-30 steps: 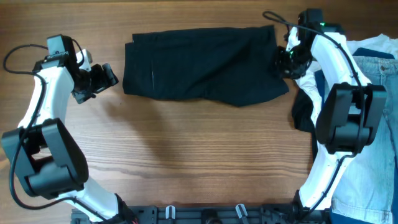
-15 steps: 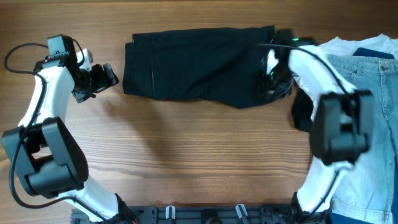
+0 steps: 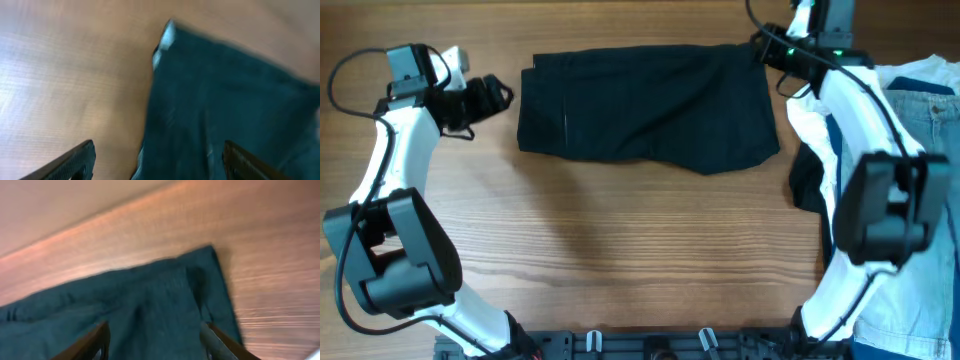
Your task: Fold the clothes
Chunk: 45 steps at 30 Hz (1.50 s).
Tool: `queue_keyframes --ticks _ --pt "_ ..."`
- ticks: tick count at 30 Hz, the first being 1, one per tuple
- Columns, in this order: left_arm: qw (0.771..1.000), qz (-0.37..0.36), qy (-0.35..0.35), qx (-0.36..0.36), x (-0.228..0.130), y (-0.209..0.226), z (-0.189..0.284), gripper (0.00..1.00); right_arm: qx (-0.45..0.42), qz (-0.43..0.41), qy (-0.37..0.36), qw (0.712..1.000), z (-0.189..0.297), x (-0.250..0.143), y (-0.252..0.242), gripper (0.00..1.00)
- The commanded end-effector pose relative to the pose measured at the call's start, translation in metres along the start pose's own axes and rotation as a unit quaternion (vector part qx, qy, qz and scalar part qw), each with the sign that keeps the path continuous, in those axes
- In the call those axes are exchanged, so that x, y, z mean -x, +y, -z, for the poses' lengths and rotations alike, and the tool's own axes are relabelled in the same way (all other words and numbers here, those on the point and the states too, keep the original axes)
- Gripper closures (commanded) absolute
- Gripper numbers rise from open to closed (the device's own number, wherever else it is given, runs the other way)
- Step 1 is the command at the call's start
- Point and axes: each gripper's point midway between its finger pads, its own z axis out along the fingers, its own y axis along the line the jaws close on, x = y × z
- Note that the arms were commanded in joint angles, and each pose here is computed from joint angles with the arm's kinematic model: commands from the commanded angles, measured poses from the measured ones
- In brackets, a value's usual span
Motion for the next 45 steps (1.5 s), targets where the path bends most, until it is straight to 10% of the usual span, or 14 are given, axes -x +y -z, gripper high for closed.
queue_keyframes --ticks 1,8,15,16,20,22,28,34,37,39,45 --pt "0.998 0.011 -0.016 -0.061 0.011 -0.022 -0.001 0.19 0.041 -0.054 0.055 0.996 -0.024 -0.031 0.003 0.42" --pt "0.995 0.013 0.094 -0.007 -0.048 0.006 -0.019 0.07 0.034 -0.023 0.149 0.988 -0.017 -0.078 -0.007 0.25" --pt "0.980 0.025 0.196 -0.007 -0.108 0.006 -0.070 0.09 0.036 -0.006 0.098 0.995 0.037 -0.037 0.001 0.23" --pt "0.979 0.019 0.204 -0.006 -0.114 0.002 -0.074 0.14 0.035 -0.003 0.092 0.995 0.044 -0.033 0.004 0.23" --pt "0.972 0.012 0.219 0.084 -0.125 0.025 -0.075 0.83 0.039 -0.001 0.080 0.996 0.066 -0.025 0.014 0.22" --pt "0.958 0.038 0.226 0.173 -0.131 0.056 -0.062 0.96 0.035 -0.006 0.094 0.995 0.068 -0.032 0.012 0.23" --pt "0.899 0.110 0.256 0.337 -0.143 0.137 0.011 0.96 0.032 0.018 0.138 0.990 0.070 -0.055 0.014 0.23" --pt "0.897 0.151 0.246 0.335 -0.137 0.147 0.047 0.91 0.076 0.113 0.120 0.983 0.048 -0.066 0.061 0.28" --pt "0.890 0.175 0.258 0.334 -0.144 0.145 0.058 0.76 0.096 0.122 0.094 0.983 0.018 -0.069 0.093 0.33" --pt "0.889 0.178 0.266 0.328 -0.148 0.142 0.059 0.48 0.107 0.101 0.090 0.985 -0.006 -0.076 0.107 0.35" --pt "0.914 0.190 0.237 0.269 -0.126 0.116 0.061 0.23 0.173 0.071 0.075 0.980 -0.054 -0.088 0.130 0.32"
